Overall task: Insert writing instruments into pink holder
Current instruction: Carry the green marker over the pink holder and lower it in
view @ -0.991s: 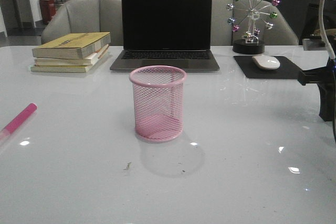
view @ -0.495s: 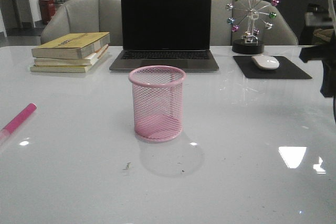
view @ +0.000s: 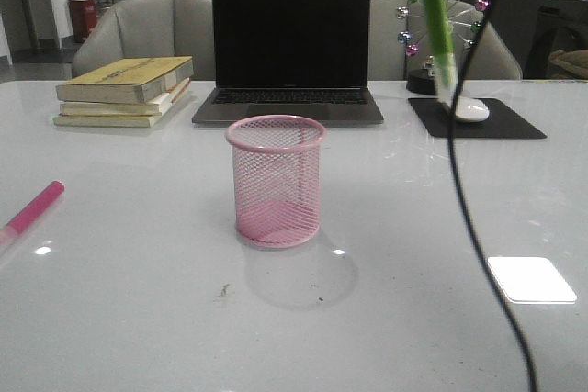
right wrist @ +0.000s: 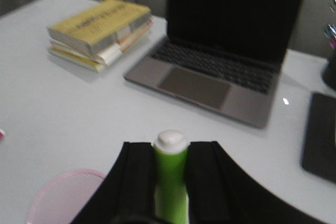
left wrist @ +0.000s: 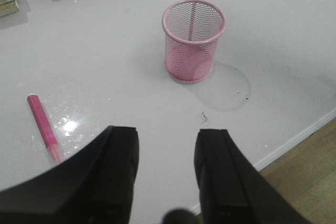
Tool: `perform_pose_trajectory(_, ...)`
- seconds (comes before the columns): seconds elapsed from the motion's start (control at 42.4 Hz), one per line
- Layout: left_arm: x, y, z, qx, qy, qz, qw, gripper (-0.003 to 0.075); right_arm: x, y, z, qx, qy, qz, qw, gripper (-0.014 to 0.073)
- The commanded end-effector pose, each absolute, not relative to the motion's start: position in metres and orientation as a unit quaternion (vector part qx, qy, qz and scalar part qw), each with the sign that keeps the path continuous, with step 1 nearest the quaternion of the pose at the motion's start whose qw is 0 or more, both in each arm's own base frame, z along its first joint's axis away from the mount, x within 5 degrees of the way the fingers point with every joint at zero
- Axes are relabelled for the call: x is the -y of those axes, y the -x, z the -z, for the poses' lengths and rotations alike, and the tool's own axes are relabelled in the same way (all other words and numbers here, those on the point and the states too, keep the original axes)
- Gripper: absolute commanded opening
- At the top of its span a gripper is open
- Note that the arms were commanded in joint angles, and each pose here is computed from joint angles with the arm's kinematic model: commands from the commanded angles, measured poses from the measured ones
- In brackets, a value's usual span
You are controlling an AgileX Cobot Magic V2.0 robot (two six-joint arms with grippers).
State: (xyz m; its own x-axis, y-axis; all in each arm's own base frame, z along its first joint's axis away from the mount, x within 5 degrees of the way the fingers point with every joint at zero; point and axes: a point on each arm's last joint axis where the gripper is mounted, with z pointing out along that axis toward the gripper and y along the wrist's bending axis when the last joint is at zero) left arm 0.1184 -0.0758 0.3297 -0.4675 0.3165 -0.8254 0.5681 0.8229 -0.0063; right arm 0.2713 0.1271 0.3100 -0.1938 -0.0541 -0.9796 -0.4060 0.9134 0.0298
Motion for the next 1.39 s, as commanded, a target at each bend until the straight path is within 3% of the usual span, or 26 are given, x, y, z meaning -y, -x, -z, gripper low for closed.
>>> perform_pose_trajectory(0.0,0.079,-0.121,-0.345,-0.819,-0.254,0.156,0.489,0.0328,-0.145,-0.256,-0.339,-0.655,0.151,-0.188,0.716,0.0121)
perform_pose_trajectory(0.189,0.079,-0.121,-0.345,-0.819,-0.254,0.156,0.49,0.0328,-0.181,-0.254,-0.327,-0.602,0.169,-0.231,0.746,0.0121)
perform_pose_trajectory(0.613,0.079,-0.121,-0.345,-0.819,-0.254,0.156,0.489,0.0328,-0.212,-0.298,-0.247,-0.594,0.166,-0.218,0.757,0.0126)
perform_pose_trajectory(0.708,0.079,-0.121,-0.345,-0.819,-0.254,0.156,0.489,0.0328,-0.218,-0.304,-0.232,-0.599,0.176,-0.216,0.75,0.0195)
perform_pose_trajectory(0.826,0.079,-0.121,-0.345,-0.819,-0.254,0.156,0.489,0.0328,-0.22,-0.306,-0.222,-0.61,0.183,-0.214,0.741,0.0353)
perform_pose_trajectory(0.944,0.079,-0.121,-0.345,-0.819,-0.254,0.156,0.489,0.0328,-0.219,-0.305,-0.228,-0.601,0.18,-0.216,0.748,0.0456)
perform_pose_trajectory(1.085,0.079,-0.121,-0.345,-0.819,-0.254,0.156,0.49,0.0328,-0.212,-0.295,-0.26,-0.609,0.182,-0.219,0.74,0.0468)
perform_pose_trajectory(1.368,0.079,-0.121,-0.345,-0.819,-0.254,0.156,0.49,0.0328,-0.166,-0.225,-0.333,-0.749,0.24,-0.196,0.586,0.0468)
